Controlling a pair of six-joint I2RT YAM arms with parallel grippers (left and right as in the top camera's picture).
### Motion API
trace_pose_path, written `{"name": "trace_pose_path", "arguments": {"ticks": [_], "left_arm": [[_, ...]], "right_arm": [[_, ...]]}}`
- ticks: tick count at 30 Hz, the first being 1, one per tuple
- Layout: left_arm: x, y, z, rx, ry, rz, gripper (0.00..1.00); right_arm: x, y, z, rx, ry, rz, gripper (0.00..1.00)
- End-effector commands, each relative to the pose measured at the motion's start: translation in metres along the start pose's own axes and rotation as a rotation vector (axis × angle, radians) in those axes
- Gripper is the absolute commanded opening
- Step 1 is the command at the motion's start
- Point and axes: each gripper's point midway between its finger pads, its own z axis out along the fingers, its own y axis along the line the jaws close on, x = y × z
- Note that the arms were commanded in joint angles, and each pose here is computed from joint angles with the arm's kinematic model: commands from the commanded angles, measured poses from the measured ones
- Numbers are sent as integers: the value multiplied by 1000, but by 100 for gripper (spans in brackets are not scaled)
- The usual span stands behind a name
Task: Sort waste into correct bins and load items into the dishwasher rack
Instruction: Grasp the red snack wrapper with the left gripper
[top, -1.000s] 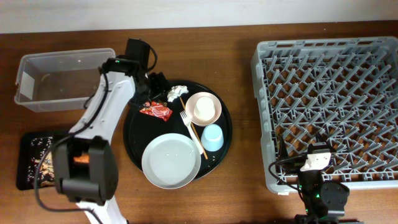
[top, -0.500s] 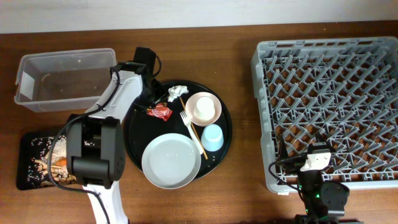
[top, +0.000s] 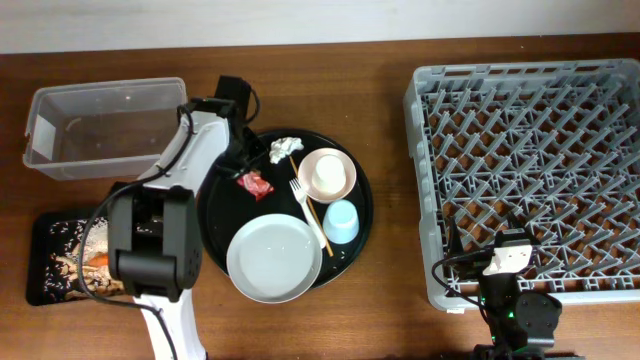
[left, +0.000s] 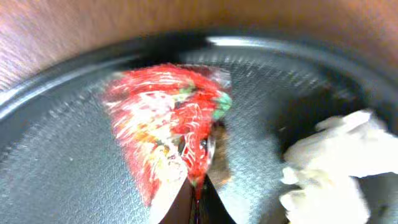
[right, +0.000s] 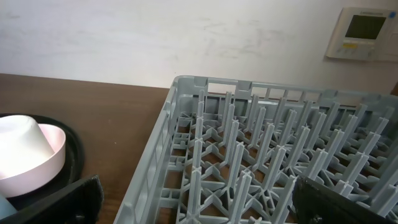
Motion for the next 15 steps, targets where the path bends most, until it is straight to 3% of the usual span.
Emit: {"name": "trace_pose_path", "arguments": {"ticks": [1,8,15], "left_arm": [[-2,-1,-13,-15,-2,-1,1],[2,-18,-69,74,26,25,1],[-10,-20,-119,159,-75,19,1]], "right_arm": [[2,0,0,0,2,2,99],[2,0,0,0,2,2,99],[2,0,0,0,2,2,99]]}}
